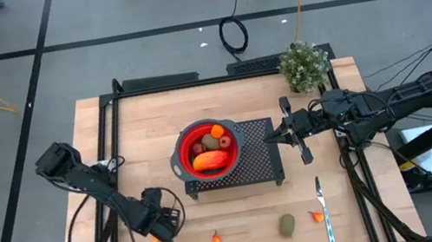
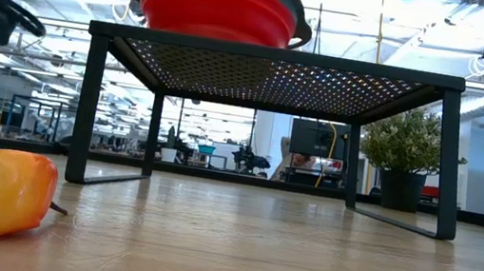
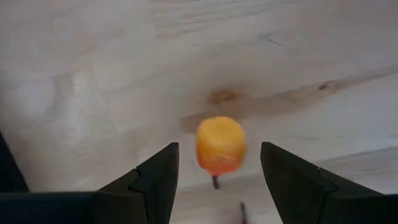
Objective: Pick & Place Fruit
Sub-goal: Put the orange pear into the red strainer bowl on the shelf
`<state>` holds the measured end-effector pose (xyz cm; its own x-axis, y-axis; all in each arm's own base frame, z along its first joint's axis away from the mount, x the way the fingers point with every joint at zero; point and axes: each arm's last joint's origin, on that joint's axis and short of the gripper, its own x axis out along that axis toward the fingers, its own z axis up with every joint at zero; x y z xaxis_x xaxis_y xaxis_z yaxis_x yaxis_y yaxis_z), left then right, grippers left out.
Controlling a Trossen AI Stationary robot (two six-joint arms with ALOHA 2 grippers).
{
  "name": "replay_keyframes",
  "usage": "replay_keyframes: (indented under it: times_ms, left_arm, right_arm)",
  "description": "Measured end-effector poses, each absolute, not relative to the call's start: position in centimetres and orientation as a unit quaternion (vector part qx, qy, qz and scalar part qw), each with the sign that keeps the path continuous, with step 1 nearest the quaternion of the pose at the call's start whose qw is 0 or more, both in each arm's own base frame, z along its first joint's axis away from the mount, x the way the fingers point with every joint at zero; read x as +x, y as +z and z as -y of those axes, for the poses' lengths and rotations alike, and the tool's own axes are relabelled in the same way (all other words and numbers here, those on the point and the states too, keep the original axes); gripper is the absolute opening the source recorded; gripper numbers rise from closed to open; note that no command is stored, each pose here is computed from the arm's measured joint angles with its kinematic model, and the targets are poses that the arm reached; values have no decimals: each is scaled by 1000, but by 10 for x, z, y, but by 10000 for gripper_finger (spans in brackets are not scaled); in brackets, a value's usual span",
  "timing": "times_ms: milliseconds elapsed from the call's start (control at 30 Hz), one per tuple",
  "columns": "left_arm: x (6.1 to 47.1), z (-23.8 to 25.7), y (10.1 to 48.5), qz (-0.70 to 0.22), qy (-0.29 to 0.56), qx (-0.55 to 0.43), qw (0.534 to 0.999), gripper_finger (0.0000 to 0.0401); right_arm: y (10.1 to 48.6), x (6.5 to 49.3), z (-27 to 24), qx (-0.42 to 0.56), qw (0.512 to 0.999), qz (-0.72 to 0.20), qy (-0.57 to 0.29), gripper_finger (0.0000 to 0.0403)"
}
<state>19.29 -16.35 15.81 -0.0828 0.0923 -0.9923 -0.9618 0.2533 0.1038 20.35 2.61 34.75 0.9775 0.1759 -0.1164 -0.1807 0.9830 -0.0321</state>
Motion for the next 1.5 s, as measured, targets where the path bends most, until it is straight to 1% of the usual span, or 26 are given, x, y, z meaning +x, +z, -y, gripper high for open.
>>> replay_keyframes:
  times_ms: [233, 533, 733, 833, 1033, 1167, 1267, 1367, 1500]
  left_arm:
    - [185, 158, 148, -589, 470, -359, 551, 225]
    - [182, 155, 139, -588, 457, -359, 563, 225]
    - [182, 155, 138, -588, 456, -359, 564, 223]
    - [182, 155, 138, -590, 453, -357, 565, 203]
    - [182, 155, 137, -594, 444, -353, 571, 135]
    - [182, 155, 137, -593, 444, -352, 571, 106]
    - [182, 155, 137, -594, 444, -350, 572, 99]
    - [180, 155, 140, -593, 440, -354, 574, 102]
    - [175, 151, 155, -594, 424, -364, 578, 107]
  right_arm:
    - [347, 204, -26, -21, 994, -57, 89, 4]
    - [347, 204, -26, -21, 994, -57, 88, 4]
    - [347, 204, -26, -21, 994, -57, 88, 4]
    - [347, 204, -26, -21, 994, -57, 88, 4]
    - [347, 204, -26, -21, 994, -57, 88, 4]
    - [347, 204, -26, -21, 994, -57, 88, 4]
    - [347, 204, -26, -21, 994, -57, 88, 4]
    - [347, 204, -26, -21, 994, -57, 88, 4]
    - [347, 204, -26, -21, 994, -57, 88, 4]
